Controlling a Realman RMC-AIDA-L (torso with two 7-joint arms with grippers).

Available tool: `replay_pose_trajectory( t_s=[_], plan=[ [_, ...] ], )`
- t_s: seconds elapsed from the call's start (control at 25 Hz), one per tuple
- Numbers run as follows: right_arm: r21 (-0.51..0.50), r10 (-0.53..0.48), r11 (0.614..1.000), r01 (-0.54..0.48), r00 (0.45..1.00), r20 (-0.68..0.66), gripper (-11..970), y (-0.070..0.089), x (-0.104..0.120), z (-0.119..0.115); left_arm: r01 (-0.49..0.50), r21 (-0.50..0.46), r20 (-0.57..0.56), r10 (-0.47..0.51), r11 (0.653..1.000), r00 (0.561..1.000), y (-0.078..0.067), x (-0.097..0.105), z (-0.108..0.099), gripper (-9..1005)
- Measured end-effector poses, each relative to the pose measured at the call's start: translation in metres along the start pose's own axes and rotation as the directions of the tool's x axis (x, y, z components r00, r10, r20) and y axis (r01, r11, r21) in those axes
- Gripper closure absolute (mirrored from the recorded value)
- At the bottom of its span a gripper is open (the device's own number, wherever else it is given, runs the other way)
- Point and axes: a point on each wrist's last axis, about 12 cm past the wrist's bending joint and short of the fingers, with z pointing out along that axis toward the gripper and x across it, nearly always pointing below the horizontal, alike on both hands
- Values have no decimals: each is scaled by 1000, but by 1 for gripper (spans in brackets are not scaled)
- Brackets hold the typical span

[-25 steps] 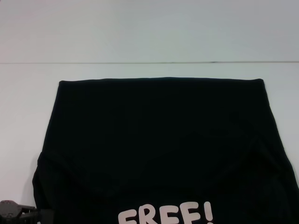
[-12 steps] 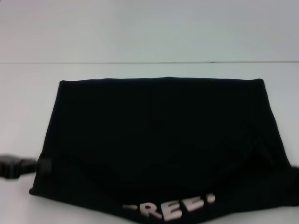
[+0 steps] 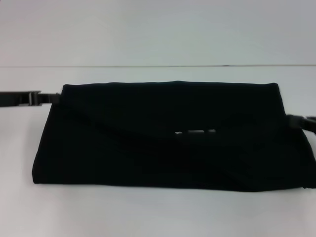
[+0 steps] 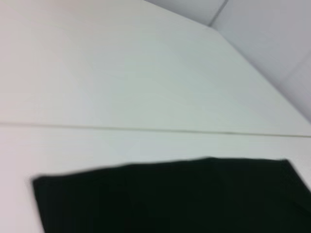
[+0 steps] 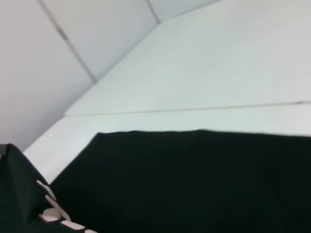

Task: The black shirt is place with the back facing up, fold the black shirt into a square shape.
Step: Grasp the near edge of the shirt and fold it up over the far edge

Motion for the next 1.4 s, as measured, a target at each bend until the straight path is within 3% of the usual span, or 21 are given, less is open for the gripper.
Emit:
replay_pose_trajectory(
  t_s=[0.32, 0.6, 1.04, 1.4],
  plan=[
    [150, 9, 989, -3, 999, -41, 924, 3, -37, 63, -82, -223, -15, 80, 971, 997, 3, -21, 43, 994],
    [239, -30, 970, 41, 998, -49, 922, 14, -59, 102, -152, -320, -8, 157, 935, 988, 2, -35, 56, 994],
    [279, -38, 960, 34, 999, 10, 914, 15, -103, 100, -185, -413, 41, 221, 892, 974, 6, -59, 50, 994],
    [313, -31, 950, 18, 999, 38, 908, 11, -111, 98, -202, -438, 70, 258, 876, 964, 2, -73, 50, 995]
  ],
)
